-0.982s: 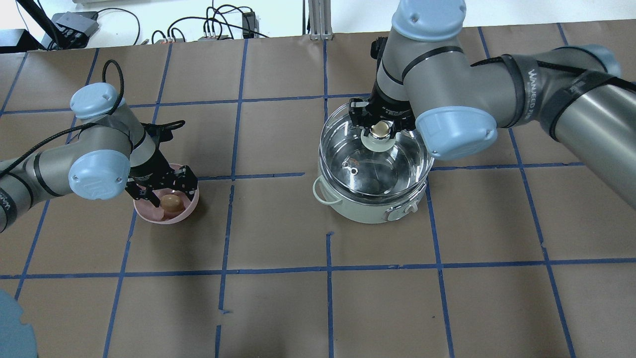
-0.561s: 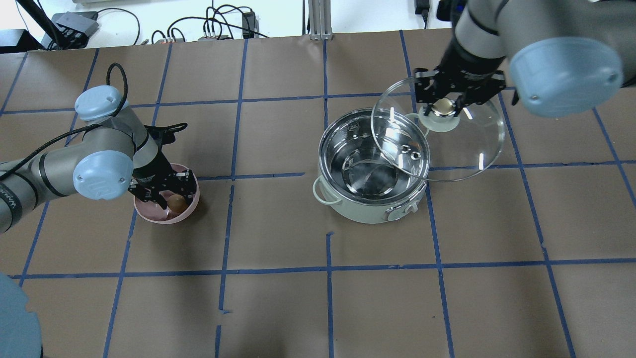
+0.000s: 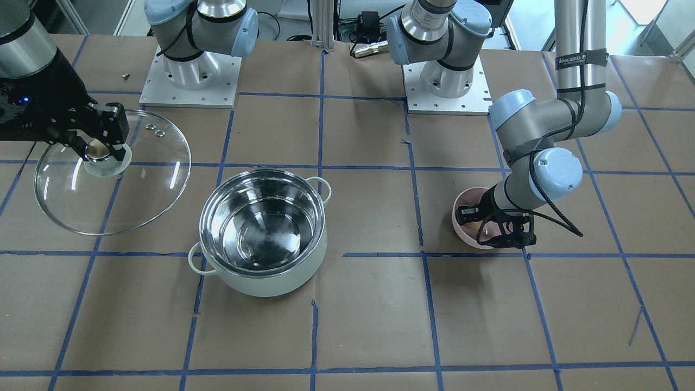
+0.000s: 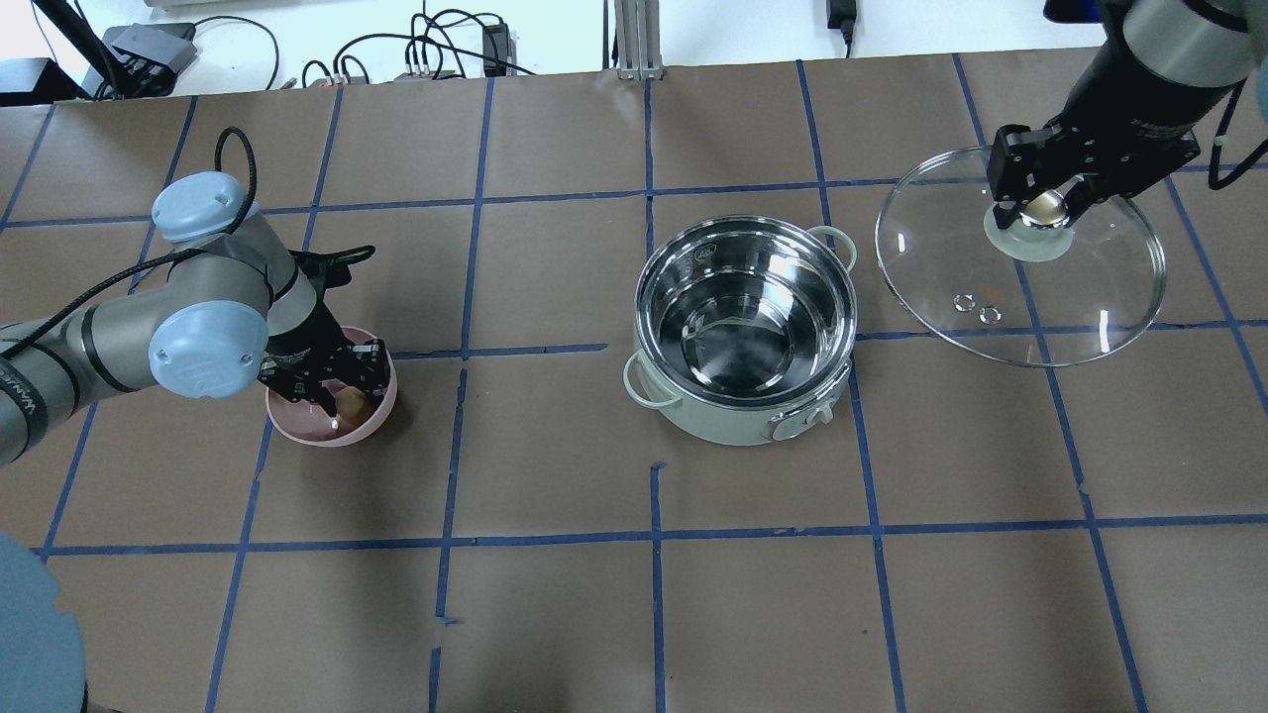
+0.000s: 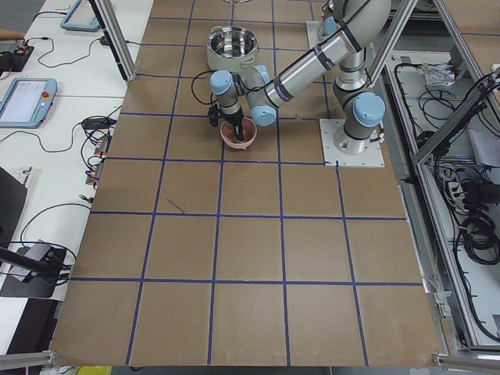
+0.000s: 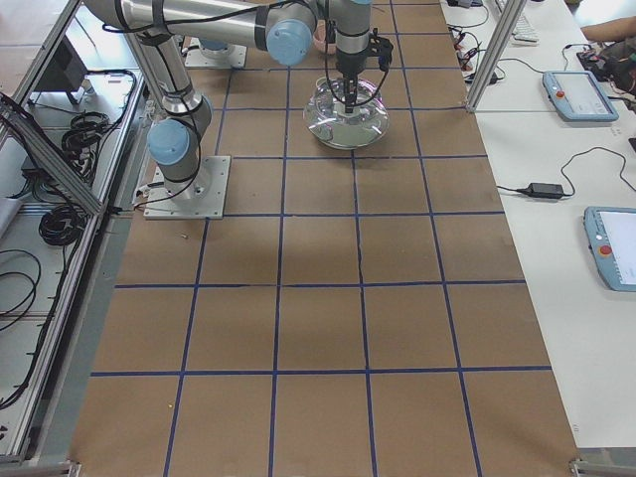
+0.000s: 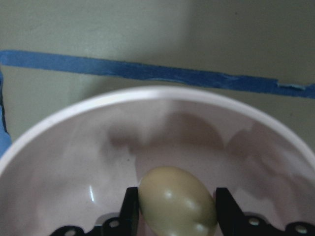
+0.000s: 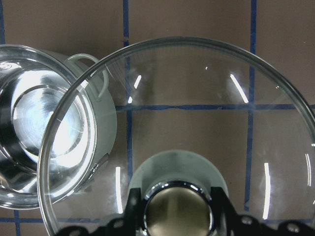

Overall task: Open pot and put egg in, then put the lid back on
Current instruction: 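Lift the glass lid off the pot and move it away with the right gripper, then lift the egg out of the pink bowl with the left gripper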

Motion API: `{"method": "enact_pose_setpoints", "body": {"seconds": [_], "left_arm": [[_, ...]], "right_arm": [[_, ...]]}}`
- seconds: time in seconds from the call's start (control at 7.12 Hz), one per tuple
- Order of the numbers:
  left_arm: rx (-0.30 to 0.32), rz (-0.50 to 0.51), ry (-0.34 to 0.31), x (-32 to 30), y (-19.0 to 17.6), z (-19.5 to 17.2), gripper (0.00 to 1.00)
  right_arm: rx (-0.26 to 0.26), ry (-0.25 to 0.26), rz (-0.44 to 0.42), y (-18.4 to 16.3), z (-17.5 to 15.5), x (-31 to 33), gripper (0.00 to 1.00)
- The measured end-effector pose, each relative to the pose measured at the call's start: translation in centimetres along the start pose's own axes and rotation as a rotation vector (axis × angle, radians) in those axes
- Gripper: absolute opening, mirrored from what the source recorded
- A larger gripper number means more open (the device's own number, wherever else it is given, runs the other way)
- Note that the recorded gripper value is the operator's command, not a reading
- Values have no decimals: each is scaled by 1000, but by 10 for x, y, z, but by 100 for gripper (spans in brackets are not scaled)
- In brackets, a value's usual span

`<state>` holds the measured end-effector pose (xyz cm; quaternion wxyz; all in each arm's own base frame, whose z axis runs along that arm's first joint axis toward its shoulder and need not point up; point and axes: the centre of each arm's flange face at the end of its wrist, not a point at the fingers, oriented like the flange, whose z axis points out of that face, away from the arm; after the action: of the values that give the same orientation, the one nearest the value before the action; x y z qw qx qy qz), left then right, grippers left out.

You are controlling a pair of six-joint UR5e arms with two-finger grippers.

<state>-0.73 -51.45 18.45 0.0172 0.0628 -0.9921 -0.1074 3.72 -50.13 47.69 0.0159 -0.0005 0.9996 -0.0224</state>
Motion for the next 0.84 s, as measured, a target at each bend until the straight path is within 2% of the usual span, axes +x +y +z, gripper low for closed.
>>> {"method": "enact_pose_setpoints", "body": {"seconds": [0.28,0.42,0.56,0.84], "left_arm": [[6,-1,0,0,0,-3,14],[20,-1,-3,0,-1,-9,13],[44,1,-9,2,0,-25,9],[75,22,-11,15,13,-89,7]], "right_arm": [[0,2,0,4,-4,1,28],[4,3,-1,6,-6,1,28],[5,3,-1,7,-7,1,28],[4,2,-1,8,-7,1,27]]}}
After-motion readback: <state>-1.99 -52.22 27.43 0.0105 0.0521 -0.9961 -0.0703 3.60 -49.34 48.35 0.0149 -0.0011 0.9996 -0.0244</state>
